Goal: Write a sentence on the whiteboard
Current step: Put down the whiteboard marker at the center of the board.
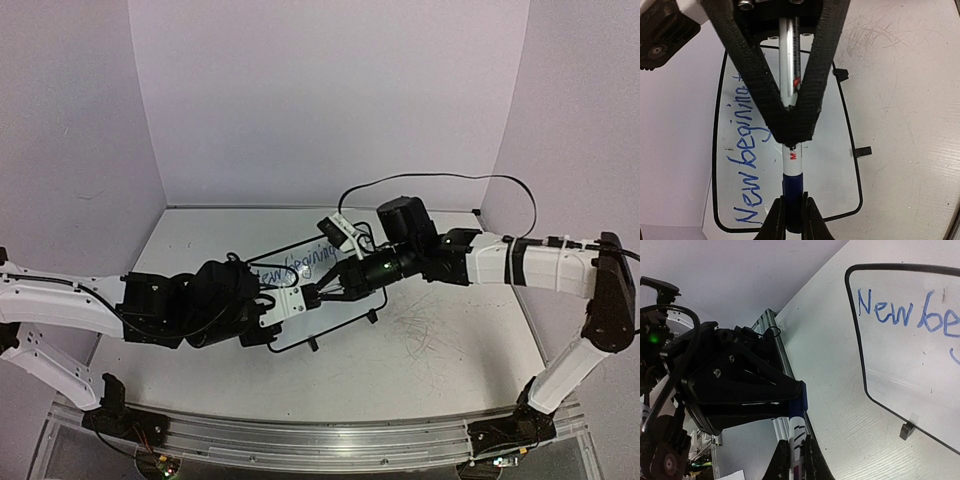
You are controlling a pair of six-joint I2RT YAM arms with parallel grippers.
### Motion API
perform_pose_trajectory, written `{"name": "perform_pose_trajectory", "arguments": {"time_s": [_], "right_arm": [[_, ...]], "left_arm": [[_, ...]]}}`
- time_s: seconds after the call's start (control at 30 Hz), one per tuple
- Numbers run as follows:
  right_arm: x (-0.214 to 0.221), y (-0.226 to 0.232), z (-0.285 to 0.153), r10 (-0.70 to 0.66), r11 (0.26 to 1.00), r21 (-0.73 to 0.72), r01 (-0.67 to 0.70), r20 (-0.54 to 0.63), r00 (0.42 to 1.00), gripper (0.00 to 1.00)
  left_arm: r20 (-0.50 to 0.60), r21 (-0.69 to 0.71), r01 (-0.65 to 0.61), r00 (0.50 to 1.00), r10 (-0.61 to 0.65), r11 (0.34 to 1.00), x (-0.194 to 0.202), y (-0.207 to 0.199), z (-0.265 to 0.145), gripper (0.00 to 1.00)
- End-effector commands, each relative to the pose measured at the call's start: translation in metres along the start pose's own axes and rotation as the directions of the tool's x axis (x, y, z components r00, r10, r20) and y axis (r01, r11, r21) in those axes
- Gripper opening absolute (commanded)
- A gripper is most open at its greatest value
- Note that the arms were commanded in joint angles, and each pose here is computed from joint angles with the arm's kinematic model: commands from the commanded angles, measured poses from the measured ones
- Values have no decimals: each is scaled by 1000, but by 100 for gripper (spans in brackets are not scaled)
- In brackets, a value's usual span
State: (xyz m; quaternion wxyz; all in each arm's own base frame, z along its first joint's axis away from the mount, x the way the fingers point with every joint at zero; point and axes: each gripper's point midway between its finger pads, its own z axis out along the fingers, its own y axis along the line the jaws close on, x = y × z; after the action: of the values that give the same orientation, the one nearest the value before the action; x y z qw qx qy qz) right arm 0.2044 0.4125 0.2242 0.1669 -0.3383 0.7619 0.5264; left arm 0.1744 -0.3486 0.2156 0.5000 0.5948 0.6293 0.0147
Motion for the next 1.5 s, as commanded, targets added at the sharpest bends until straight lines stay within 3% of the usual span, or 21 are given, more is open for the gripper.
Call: {"name": "perform_pose_trajectory", "arguments": {"time_s": [0.0,0.1,0.17,0.23,0.3,0.4,0.47,0.57,0.73,0.93,1.13,1.23,1.37,1.47], "right_arm": [[-20,9,-78,-113,993,39,107,215,970,0],[-14,-18,-138,-148,971,225,82,295,944,0],[-6,-44,-174,-157,913,408,12,323,933,0],[2,-86,-215,-141,752,643,-143,369,918,0],[17,-122,-249,-125,575,764,-294,437,891,0],[22,-160,-282,-170,389,790,-473,566,806,0],[15,-175,-282,-211,411,759,-505,618,757,0],[9,-202,-273,-212,459,725,-513,650,730,0],[18,-215,-249,-175,533,702,-472,637,750,0],[66,-242,-223,-33,538,645,-543,659,751,5],[86,-248,-221,-7,518,640,-568,667,745,13],[88,-244,-224,-10,513,649,-562,659,752,23],[81,-224,-240,-43,494,669,-555,657,753,49],[67,-195,-261,-89,487,685,-542,656,750,60]], "left_arm": [[302,-80,308,914,-272,948,-65,55,-49,36],[342,-60,417,862,-374,907,-61,67,-66,51],[354,-46,464,835,-421,884,-60,71,-71,60],[346,-82,521,814,-466,850,-54,79,-70,64],[340,-120,574,790,-510,810,-48,87,-68,67],[352,-151,688,709,-612,710,-38,105,-63,71],[363,-150,757,640,-677,635,-30,117,-57,72],[372,-113,839,533,-760,533,-17,128,-50,73],[375,-57,872,470,-799,486,-13,124,-54,73],[404,-37,883,441,-801,467,-10,127,-65,73],[457,4,881,420,-784,474,-26,143,-85,73],[471,-11,875,431,-770,483,-30,150,-89,74],[495,-30,868,443,-747,495,-39,163,-99,76],[525,-46,866,445,-726,498,-47,179,-115,79]]}}
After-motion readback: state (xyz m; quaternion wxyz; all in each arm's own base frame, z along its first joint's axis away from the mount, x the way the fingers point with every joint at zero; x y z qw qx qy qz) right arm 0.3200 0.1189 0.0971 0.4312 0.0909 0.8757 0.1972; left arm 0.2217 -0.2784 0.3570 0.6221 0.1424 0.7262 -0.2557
